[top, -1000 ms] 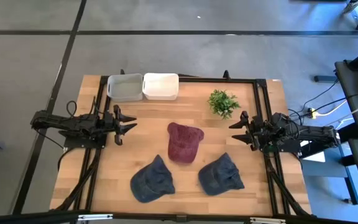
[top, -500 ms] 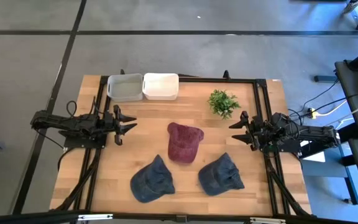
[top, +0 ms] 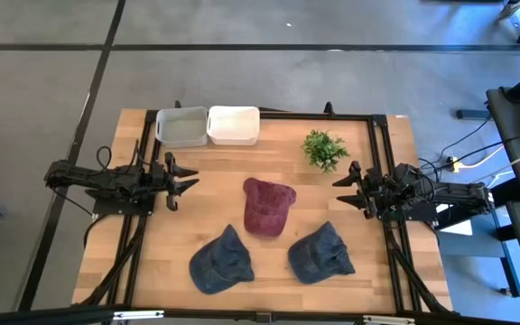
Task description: Pick & Place hat
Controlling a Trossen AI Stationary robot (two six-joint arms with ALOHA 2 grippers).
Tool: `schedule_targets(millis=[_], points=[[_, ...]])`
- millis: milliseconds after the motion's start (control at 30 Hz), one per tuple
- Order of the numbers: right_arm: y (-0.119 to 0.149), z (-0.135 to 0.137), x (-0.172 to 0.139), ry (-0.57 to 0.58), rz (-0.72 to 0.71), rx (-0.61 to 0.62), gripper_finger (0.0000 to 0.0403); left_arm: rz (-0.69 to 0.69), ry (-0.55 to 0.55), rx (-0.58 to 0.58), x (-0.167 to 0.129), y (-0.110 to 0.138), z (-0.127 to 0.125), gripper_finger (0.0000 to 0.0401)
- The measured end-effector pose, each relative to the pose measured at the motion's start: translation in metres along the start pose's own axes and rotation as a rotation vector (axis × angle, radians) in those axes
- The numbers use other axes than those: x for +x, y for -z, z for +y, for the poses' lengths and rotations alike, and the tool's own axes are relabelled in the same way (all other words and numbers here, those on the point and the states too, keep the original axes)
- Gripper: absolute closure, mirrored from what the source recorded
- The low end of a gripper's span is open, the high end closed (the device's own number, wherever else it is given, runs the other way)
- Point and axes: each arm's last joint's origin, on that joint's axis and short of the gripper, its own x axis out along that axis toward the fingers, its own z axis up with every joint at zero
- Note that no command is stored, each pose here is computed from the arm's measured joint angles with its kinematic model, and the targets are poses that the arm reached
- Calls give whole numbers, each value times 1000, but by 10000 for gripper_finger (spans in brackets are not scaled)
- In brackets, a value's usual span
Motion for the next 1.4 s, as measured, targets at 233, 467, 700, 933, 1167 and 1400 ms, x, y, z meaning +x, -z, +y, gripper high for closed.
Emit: schedule_targets(millis=[233, 467, 700, 933, 1167, 1400], points=[[0, 0, 0, 0, -1, 12, 174, 0, 0, 0, 0, 0, 0, 287], [-1, -1, 0, 51, -15, 20, 174, 0, 0, 0, 0, 0, 0, 287], [-3, -8, -1, 287, -112, 183, 174, 0, 0, 0, 0, 0, 0, 287], [-4, -13, -3, 441, -177, 233, 174, 0, 0, 0, 0, 0, 0, 287], [-5, -15, -4, 519, -211, 233, 141, -53, -4, -74, 0, -5, 0, 287], [-6, -15, -5, 543, -224, 236, 91, -152, -94, -264, -1, -14, 3, 287]])
